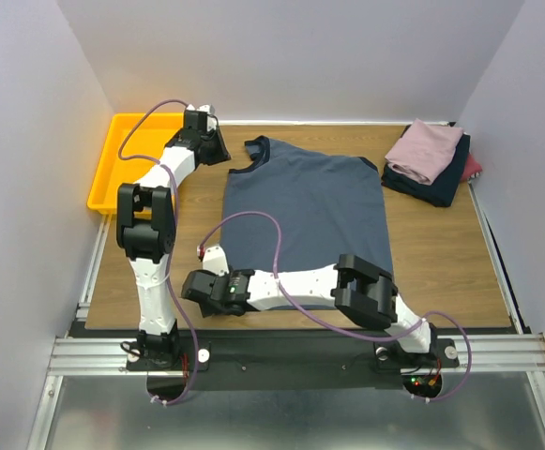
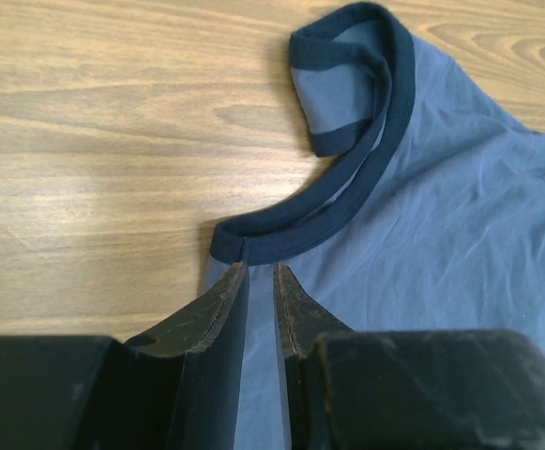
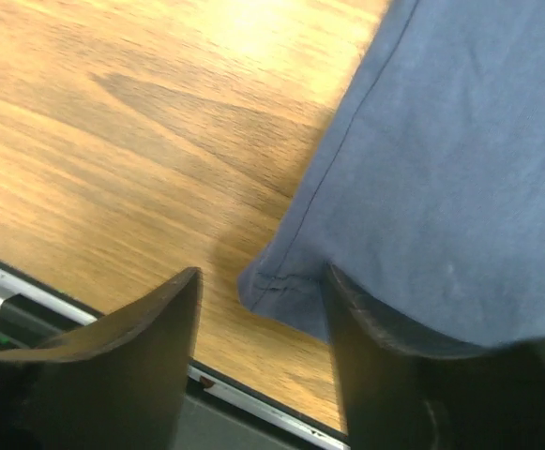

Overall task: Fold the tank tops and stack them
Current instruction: Flatten the tank top out

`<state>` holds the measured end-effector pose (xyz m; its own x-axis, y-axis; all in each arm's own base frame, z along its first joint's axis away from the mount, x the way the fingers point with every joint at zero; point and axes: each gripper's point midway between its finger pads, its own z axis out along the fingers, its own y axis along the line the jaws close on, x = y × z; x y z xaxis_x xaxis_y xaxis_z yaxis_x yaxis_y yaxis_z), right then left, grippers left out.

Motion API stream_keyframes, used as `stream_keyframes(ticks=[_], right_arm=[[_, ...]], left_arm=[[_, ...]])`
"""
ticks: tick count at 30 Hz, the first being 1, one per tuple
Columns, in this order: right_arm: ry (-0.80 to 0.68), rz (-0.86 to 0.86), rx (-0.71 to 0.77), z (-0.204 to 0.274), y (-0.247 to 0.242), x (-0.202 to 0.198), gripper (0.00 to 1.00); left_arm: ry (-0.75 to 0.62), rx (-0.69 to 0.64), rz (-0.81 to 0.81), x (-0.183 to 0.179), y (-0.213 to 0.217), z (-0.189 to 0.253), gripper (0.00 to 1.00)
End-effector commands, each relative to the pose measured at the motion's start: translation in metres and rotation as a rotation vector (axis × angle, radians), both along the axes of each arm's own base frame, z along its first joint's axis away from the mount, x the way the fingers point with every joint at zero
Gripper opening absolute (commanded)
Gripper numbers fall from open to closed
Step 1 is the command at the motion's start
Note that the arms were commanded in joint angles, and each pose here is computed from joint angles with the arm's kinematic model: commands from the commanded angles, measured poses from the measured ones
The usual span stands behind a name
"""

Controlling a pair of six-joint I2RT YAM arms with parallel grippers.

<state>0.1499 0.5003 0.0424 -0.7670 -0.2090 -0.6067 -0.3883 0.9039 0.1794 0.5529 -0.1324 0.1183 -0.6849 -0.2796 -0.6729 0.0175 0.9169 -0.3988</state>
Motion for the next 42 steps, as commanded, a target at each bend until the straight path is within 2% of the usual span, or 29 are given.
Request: stream_keyframes(ticks=[1,3,5,8,9,10,12,16,17,20,25,32,34,38,42], right_arm=[[-0.032,-0.042,-0.043,-0.008,-0.002,0.006,0.53],[-0.015,-0.039,-0.057,-0.016,-0.003,0.003,0.39],[-0.007,-0.038,-0.083,-0.027,-0.005,0.002,0.37],[0.007,-0.039,-0.109,-0.030,-0.012,-0.001,0.22],[0.012,-0.038,-0.109,-0.027,-0.015,-0.002,0.12],[0.024,-0.036,-0.135,-0.032,-0.027,-0.006,0.06],[0.037,-0.006,-0.118,-0.014,-0.036,-0.012,0.01],[0.091,0.080,-0.128,-0.001,-0.072,-0.042,0.00],[0.111,0.089,-0.176,-0.014,-0.095,-0.052,0.00],[0.151,0.134,-0.141,-0.003,-0.111,-0.075,0.00],[0.204,0.169,-0.104,0.003,-0.141,-0.109,0.00],[0.229,0.127,0.027,0.039,-0.169,-0.118,0.00],[0.234,0.104,0.035,0.040,-0.175,-0.118,0.00],[0.226,0.078,0.041,0.044,-0.181,-0.115,0.00],[0.226,0.070,0.029,0.041,-0.183,-0.115,0.00]], left_arm=[[-0.062,-0.011,-0.020,0.011,-0.001,0.028,0.28],[-0.058,-0.009,-0.012,0.011,0.001,0.027,0.28],[-0.056,-0.012,-0.007,0.010,0.003,0.028,0.28],[-0.051,-0.016,0.005,0.009,0.006,0.028,0.28],[-0.048,-0.016,0.019,0.009,0.007,0.028,0.27],[-0.051,-0.016,0.030,0.009,0.009,0.030,0.27],[-0.022,-0.020,0.082,0.005,0.014,0.024,0.26],[0.020,-0.048,0.186,-0.010,0.023,0.018,0.25],[0.030,-0.054,0.198,-0.015,0.024,0.010,0.25],[0.031,-0.105,0.206,-0.020,0.019,0.008,0.25],[0.008,-0.196,0.101,-0.022,-0.004,0.009,0.28],[-0.009,-0.181,0.087,0.005,-0.007,0.004,0.33],[0.043,-0.166,0.098,0.005,-0.006,-0.013,0.33],[0.063,-0.140,0.130,-0.003,-0.001,-0.016,0.37],[0.106,-0.121,0.185,-0.014,0.008,-0.021,0.45]])
